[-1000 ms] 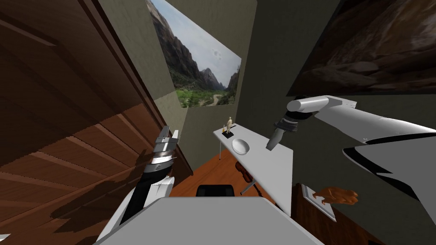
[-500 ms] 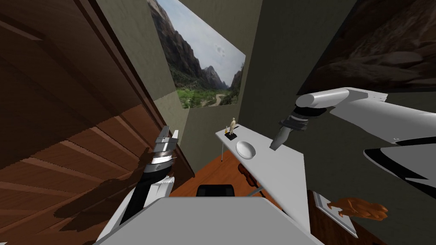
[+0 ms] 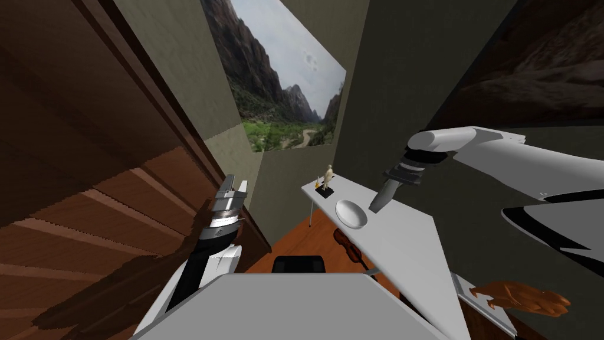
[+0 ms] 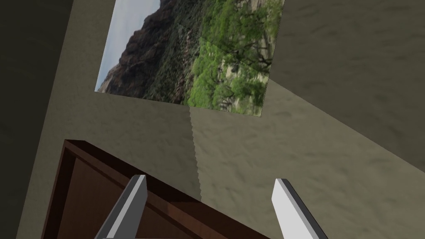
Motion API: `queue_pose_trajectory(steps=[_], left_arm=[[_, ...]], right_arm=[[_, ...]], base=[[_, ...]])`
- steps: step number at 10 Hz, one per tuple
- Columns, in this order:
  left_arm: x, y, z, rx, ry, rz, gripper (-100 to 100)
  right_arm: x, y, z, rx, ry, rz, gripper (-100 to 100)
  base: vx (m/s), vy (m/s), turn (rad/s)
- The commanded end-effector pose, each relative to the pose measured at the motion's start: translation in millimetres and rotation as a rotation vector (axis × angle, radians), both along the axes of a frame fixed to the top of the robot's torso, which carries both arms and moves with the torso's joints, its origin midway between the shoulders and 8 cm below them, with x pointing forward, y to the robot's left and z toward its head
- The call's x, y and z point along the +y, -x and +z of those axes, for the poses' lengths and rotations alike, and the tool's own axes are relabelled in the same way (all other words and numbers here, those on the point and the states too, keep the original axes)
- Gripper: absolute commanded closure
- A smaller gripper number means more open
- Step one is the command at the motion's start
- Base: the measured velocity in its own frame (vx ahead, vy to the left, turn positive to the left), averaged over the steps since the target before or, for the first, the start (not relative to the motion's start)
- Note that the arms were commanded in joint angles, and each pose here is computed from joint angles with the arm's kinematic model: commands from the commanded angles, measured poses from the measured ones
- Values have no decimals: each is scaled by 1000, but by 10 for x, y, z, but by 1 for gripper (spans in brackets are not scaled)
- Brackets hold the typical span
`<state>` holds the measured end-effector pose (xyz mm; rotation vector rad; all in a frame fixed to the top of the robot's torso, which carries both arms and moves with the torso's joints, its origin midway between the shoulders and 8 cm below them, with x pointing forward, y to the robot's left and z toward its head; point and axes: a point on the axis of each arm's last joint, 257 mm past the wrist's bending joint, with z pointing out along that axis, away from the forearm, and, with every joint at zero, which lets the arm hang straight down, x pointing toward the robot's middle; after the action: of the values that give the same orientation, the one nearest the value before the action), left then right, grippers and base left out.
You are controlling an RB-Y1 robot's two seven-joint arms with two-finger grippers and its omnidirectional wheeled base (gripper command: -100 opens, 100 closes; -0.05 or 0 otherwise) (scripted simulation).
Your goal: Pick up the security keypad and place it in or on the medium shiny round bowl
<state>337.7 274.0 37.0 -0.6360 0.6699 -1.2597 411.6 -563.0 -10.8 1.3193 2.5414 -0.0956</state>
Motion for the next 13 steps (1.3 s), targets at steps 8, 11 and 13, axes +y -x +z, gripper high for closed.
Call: queue_pose_trajectory(steps=[8, 11, 13], left_arm=[[0, 0, 0, 0, 0, 0, 0], [0, 0, 0, 0, 0, 0, 0], [0, 0, 0, 0, 0, 0, 0]], right_arm=[[587, 188, -405, 153, -186, 126, 100], [557, 191, -389, 144, -174, 116, -100], [557, 191, -389, 144, -174, 116, -100]], base=[[65, 87, -64], [8, 15, -3], [0, 0, 0]])
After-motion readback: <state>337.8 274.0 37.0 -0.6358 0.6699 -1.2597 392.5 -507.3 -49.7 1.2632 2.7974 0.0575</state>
